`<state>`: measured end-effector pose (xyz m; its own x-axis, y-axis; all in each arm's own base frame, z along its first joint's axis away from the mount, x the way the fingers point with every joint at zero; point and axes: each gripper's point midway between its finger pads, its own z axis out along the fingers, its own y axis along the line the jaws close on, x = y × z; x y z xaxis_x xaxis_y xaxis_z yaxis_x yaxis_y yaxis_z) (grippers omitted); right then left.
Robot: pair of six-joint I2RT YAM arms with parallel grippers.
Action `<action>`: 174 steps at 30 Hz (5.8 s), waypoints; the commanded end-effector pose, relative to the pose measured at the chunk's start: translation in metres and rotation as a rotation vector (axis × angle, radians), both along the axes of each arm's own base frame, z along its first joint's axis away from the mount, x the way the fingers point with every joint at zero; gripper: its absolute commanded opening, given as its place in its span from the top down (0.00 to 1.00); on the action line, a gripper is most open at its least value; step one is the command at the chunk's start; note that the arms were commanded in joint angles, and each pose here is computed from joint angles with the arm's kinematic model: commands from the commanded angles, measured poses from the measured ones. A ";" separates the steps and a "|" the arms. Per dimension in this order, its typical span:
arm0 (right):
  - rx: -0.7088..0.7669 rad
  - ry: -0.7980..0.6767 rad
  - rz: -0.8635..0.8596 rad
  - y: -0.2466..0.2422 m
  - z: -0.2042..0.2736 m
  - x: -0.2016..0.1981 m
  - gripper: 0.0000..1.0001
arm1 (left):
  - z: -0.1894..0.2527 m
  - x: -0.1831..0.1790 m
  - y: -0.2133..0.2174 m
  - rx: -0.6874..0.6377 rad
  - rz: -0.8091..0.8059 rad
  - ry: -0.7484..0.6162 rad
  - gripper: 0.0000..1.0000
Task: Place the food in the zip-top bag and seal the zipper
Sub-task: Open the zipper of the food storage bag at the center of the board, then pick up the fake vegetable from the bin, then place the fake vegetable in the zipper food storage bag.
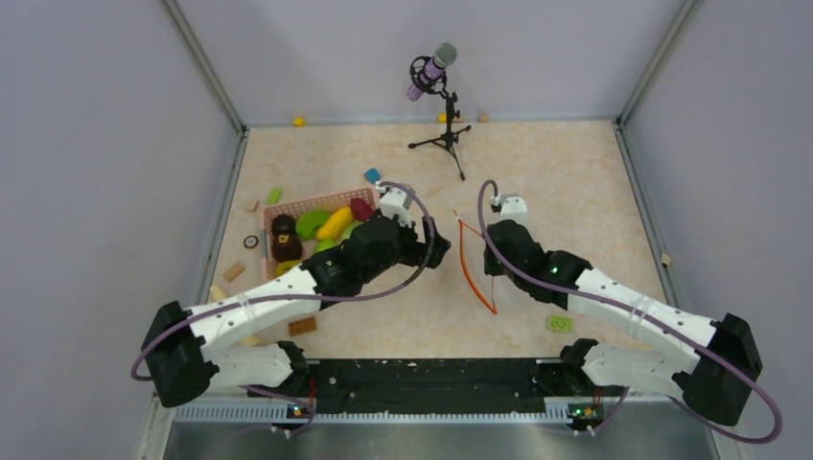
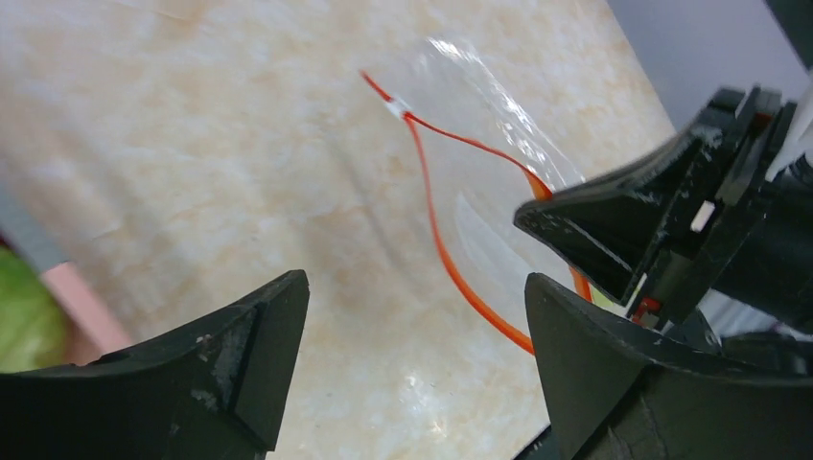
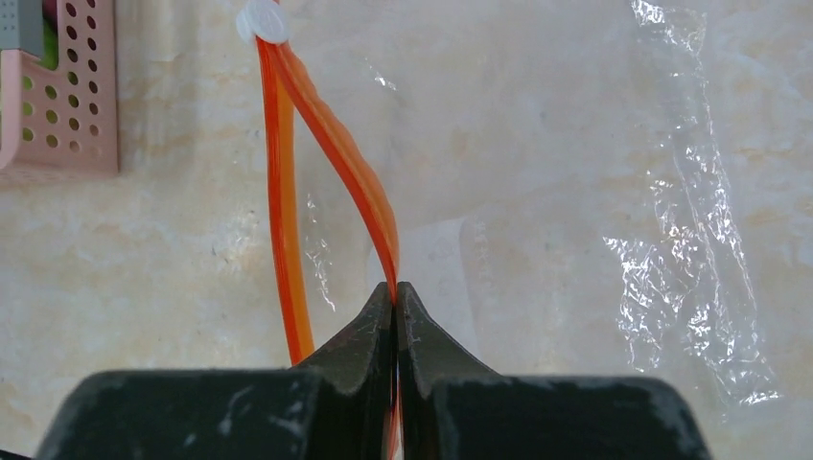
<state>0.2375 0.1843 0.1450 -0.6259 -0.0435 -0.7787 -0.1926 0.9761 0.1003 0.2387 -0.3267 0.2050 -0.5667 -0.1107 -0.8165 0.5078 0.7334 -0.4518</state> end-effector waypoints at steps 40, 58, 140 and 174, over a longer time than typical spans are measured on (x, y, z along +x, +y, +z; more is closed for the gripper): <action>0.164 -0.117 -0.012 0.011 0.005 0.006 1.00 | -0.114 0.091 0.194 0.197 0.653 0.278 0.25; 0.210 -0.172 -0.046 0.003 -0.003 0.006 1.00 | -0.064 0.089 0.184 0.074 0.607 0.187 1.00; 0.557 -0.310 0.255 0.044 0.078 -0.029 1.00 | -0.017 0.015 -0.018 -0.293 -0.087 0.031 1.00; 0.695 -0.259 0.123 0.057 0.105 -0.010 1.00 | 0.013 -0.012 -0.035 -0.162 -0.310 -0.162 0.25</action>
